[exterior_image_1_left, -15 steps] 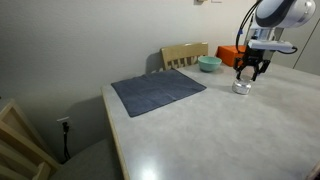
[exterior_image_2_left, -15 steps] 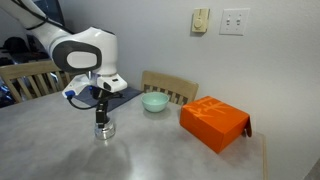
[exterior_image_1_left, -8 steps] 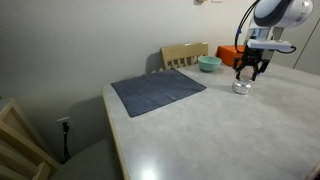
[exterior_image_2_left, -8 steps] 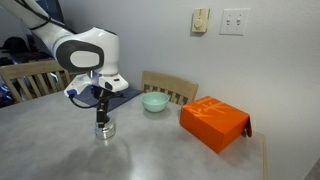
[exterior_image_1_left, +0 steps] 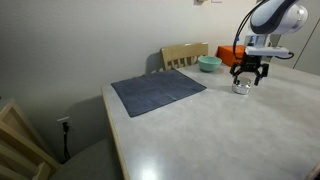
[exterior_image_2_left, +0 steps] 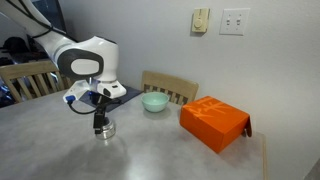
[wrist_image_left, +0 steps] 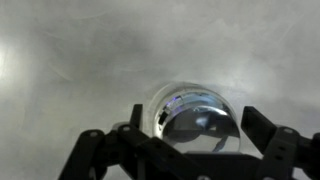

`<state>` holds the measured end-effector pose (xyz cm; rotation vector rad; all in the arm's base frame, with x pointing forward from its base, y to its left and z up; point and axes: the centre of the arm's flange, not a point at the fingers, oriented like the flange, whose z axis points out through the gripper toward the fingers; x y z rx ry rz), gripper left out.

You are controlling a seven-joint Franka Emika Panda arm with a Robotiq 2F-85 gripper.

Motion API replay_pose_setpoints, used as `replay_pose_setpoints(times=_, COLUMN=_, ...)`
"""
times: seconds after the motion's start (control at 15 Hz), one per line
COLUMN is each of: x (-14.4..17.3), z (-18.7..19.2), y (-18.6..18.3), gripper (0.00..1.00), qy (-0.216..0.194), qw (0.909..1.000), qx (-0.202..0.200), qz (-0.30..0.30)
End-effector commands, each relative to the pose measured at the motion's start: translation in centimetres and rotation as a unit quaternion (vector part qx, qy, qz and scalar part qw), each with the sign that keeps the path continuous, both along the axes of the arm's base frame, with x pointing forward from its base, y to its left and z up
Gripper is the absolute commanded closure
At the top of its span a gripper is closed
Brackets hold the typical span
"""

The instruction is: Remove the silver lid from the silver tin then place the lid back on the tin

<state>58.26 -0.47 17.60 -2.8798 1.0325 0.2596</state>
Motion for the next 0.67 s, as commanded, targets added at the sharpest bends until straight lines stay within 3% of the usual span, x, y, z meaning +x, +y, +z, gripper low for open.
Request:
replay_pose_setpoints(times=0.0, x=-0.1, z=0.8, y=1.5, gripper=0.00, qy=-0.011, qw=0.9998, qx=-0.015, qz=0.000)
replay_pose_setpoints(times=0.6, x=-3.5, z=6.6, y=7.4, gripper=0.00, qy=-0.086, qw=0.9930, qx=-0.078, qz=-0.021)
